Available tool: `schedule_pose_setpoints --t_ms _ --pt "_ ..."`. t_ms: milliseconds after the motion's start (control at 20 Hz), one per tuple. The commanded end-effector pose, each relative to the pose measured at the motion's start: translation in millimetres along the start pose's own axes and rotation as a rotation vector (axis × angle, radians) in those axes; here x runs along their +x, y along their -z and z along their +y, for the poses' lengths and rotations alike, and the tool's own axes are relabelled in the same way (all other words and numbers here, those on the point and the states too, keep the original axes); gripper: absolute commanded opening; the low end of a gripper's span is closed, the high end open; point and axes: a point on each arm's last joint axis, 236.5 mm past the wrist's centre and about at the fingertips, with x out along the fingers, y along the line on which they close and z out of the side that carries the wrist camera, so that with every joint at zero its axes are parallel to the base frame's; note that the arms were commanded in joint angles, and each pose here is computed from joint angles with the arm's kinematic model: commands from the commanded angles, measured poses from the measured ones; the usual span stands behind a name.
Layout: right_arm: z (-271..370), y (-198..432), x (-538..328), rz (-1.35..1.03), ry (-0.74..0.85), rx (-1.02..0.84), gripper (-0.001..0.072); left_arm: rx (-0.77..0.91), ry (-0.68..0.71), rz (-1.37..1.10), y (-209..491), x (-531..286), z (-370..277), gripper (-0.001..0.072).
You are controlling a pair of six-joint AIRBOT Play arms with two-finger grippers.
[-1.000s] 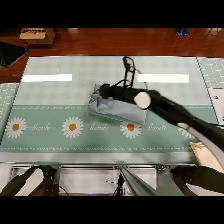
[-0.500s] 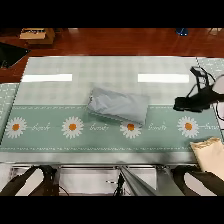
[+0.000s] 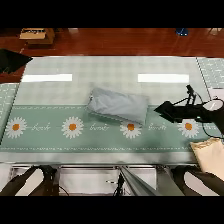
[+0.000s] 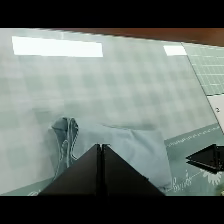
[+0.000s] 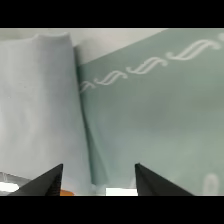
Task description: Fold the shirts.
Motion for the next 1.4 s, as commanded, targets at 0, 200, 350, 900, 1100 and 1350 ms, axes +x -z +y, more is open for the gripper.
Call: schedule_pose_setpoints --t_ms 0,200,350,900,1100,1350 --pt "27.0 8.1 41.0 -0.007 -0.068 0.024 0.0527 -0.002 -0.020 0.020 4.8 0.3 4.9 0.0016" --pt "45.5 29.3 77.9 0.029 -0.086 0.044 0.0507 -0.002 -0.016 0.027 6.3 0.3 4.1 0.0016" --pt "59.6 42.6 79.7 0.074 -0.118 -0.041 0.0140 -0.002 -0.016 0.027 6.5 0.3 4.1 0.0016" --pt "84.4 -42.5 -186.9 -0.283 0.046 -0.255 0.0024 -0.093 -0.036 0.059 21.7 22.0 38.8 0.0016" --pt "-5.2 -6.1 -278.0 -0.327 0.374 -0.074 0.0024 -0.160 -0.048 0.096 52.1 35.7 59.0 0.0016" --pt "-101.3 50.8 -343.3 -0.337 0.712 0.291 0.0024 -0.137 -0.053 0.106 62.3 40.0 66.0 0.0016"
